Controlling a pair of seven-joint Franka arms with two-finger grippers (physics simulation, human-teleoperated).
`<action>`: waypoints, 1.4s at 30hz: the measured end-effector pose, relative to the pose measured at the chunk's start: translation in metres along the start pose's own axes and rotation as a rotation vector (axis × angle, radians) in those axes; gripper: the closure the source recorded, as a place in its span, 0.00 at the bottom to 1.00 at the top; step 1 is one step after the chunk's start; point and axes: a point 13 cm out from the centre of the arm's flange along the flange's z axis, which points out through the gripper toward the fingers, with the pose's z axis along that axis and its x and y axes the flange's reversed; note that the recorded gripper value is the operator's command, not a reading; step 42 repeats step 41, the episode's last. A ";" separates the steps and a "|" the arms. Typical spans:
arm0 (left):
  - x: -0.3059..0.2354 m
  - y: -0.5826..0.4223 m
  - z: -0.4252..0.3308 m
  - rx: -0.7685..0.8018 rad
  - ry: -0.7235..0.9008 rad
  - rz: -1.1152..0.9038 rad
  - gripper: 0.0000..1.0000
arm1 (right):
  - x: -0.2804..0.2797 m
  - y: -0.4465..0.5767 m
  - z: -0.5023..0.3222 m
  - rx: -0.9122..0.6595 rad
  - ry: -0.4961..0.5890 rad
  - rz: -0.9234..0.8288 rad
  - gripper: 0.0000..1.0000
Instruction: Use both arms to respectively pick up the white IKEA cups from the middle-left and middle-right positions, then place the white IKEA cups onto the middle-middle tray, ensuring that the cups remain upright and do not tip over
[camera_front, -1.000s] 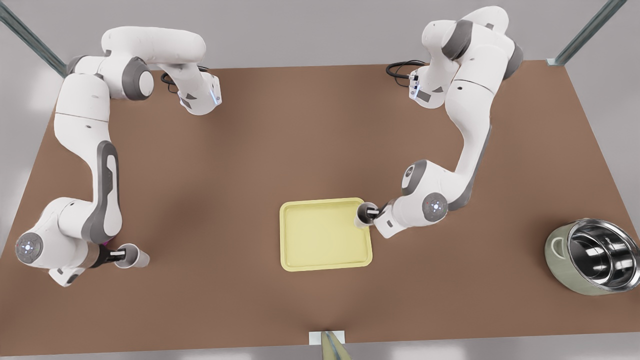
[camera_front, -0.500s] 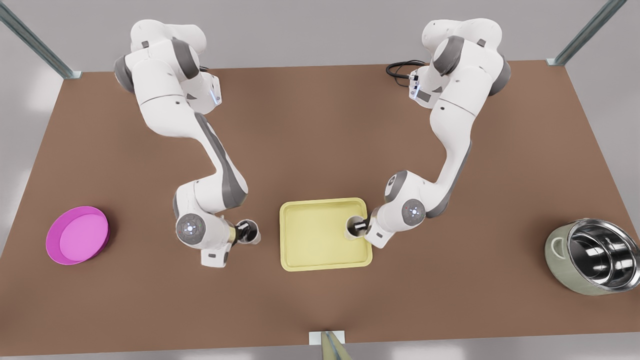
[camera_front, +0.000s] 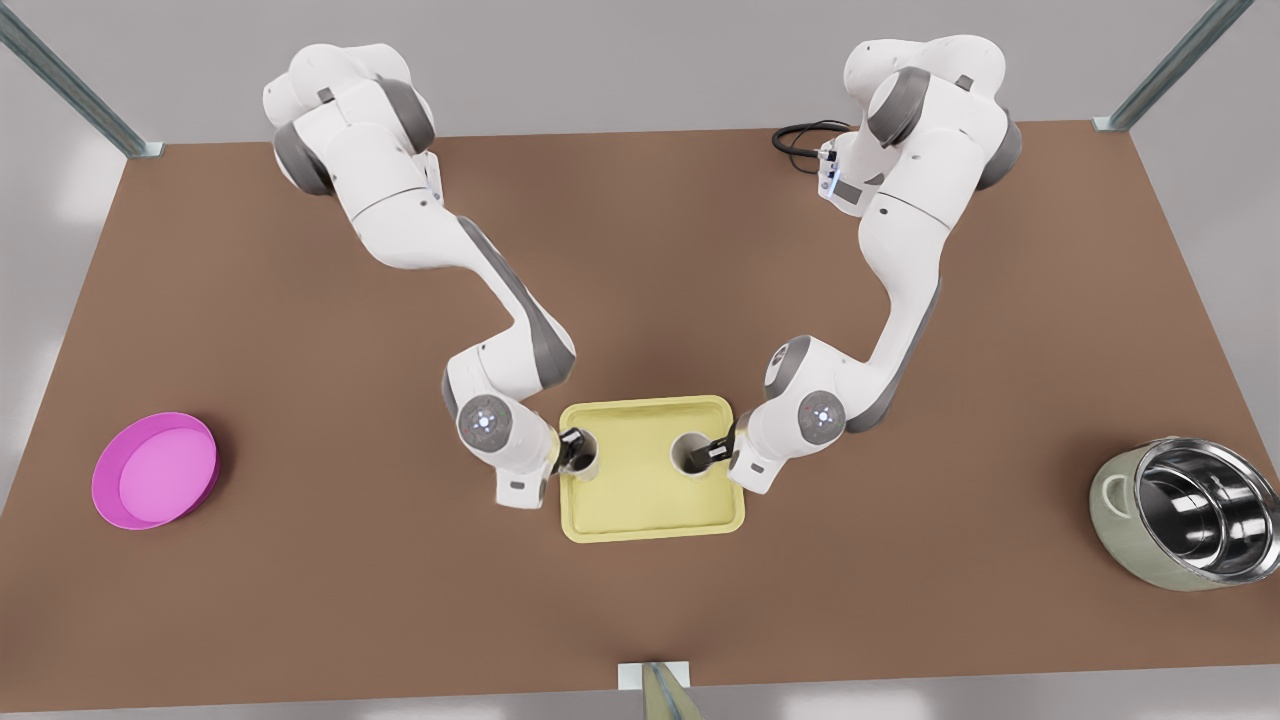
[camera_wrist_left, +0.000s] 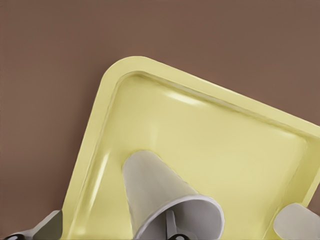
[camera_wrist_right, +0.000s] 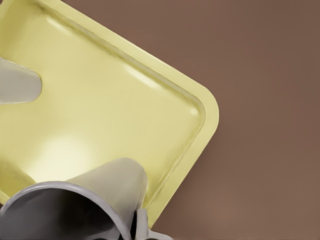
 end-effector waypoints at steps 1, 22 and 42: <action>0.000 0.001 0.000 -0.001 0.000 -0.010 0.00 | 0.000 0.006 0.006 -0.001 0.004 0.000 0.79; 0.064 0.194 -0.380 -0.396 0.032 0.112 0.00 | -0.006 0.022 0.038 0.026 -0.004 0.120 0.00; 0.090 0.219 -0.383 -0.389 0.223 0.367 0.00 | 0.255 -0.198 -0.390 0.227 0.045 0.542 0.00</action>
